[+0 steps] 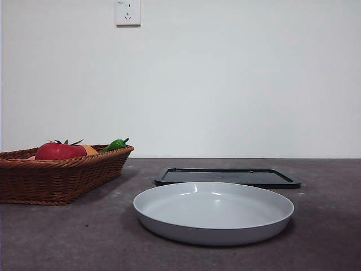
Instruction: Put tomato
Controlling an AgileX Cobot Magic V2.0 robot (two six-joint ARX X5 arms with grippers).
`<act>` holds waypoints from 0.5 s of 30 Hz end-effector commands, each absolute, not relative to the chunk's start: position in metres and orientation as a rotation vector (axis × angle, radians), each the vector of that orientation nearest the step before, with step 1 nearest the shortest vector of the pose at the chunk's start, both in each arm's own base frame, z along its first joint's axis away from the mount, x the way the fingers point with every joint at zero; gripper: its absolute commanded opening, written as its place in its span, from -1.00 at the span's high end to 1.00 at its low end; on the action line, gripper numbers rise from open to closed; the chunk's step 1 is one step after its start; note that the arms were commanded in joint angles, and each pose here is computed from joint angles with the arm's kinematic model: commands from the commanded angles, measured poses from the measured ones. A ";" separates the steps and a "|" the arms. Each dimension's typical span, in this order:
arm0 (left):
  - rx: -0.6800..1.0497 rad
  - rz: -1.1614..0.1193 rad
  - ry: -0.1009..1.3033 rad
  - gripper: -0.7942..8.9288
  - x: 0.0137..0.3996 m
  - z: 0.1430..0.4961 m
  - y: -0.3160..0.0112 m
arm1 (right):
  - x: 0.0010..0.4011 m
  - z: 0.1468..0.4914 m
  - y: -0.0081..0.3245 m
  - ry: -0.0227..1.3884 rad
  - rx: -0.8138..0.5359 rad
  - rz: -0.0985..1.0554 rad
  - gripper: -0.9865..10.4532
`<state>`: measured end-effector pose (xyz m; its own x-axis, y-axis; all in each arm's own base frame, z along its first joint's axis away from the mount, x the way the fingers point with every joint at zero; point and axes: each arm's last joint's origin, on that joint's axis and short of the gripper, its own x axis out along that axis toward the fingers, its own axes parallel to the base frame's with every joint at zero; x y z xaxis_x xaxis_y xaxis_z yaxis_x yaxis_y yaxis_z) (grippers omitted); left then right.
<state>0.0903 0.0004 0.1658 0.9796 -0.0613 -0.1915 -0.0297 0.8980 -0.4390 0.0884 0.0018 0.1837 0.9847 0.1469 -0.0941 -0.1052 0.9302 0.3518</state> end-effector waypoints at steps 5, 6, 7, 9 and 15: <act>-0.473 -0.072 0.186 0.82 0.083 0.202 -0.001 | 0.078 0.220 0.003 0.114 0.369 0.157 0.81; -0.469 -0.086 0.195 0.82 0.082 0.206 -0.002 | 0.077 0.227 0.003 0.120 0.368 0.163 0.81; -0.466 -0.095 0.205 0.82 0.082 0.210 -0.002 | 0.076 0.232 0.004 0.126 0.363 0.175 0.81; -0.447 -0.116 0.233 0.82 0.081 0.220 -0.003 | 0.074 0.245 0.005 0.149 0.339 0.210 0.81; -0.362 -0.191 0.326 0.82 0.081 0.251 -0.005 | 0.079 0.278 0.008 0.288 0.282 0.329 0.81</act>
<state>0.0809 -0.0047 0.2425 0.9309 -0.2273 -0.2861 0.0879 0.8992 -0.4285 0.0776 0.0076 0.2708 0.9151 0.3363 -0.2223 -0.2452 0.9021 0.3552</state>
